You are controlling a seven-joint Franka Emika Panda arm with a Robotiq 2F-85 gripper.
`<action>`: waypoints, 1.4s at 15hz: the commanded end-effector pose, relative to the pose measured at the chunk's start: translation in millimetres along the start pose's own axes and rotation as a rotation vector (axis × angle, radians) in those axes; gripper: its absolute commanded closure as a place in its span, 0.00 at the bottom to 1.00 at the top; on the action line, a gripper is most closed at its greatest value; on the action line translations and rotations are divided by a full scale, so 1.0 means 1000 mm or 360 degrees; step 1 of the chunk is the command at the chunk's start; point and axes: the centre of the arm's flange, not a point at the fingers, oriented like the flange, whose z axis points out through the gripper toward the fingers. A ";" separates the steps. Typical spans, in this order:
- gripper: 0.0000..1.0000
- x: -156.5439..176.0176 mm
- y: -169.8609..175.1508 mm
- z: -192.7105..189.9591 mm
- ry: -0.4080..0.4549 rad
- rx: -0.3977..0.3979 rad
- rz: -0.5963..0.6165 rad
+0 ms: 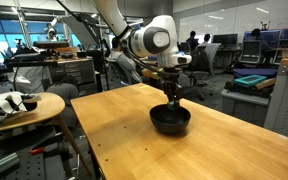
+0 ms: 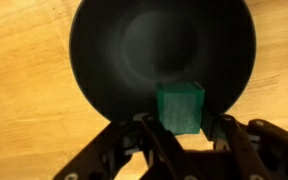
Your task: Put the green block in the black bowl
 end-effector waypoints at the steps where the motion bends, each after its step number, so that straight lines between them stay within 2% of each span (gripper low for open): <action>1: 0.75 0.027 0.002 0.027 -0.0036 -0.0004 0.0165; 7: 0.79 0.034 -0.003 0.059 -0.0089 0.0049 0.0336; 8: 0.74 0.031 -0.004 0.059 -0.0100 0.0058 0.0355; 9: 0.32 0.028 -0.005 0.057 -0.0108 0.0076 0.0373; 10: 0.31 0.023 -0.005 0.053 -0.0106 0.0089 0.0387; 11: 0.26 0.019 -0.005 0.050 -0.0107 0.0100 0.0400; 14: 0.03 0.006 -0.002 0.041 -0.0111 0.0114 0.0429; 15: 0.00 0.003 0.000 0.037 -0.0111 0.0118 0.0440; 21: 0.00 -0.005 0.011 0.000 -0.0081 0.0103 0.0450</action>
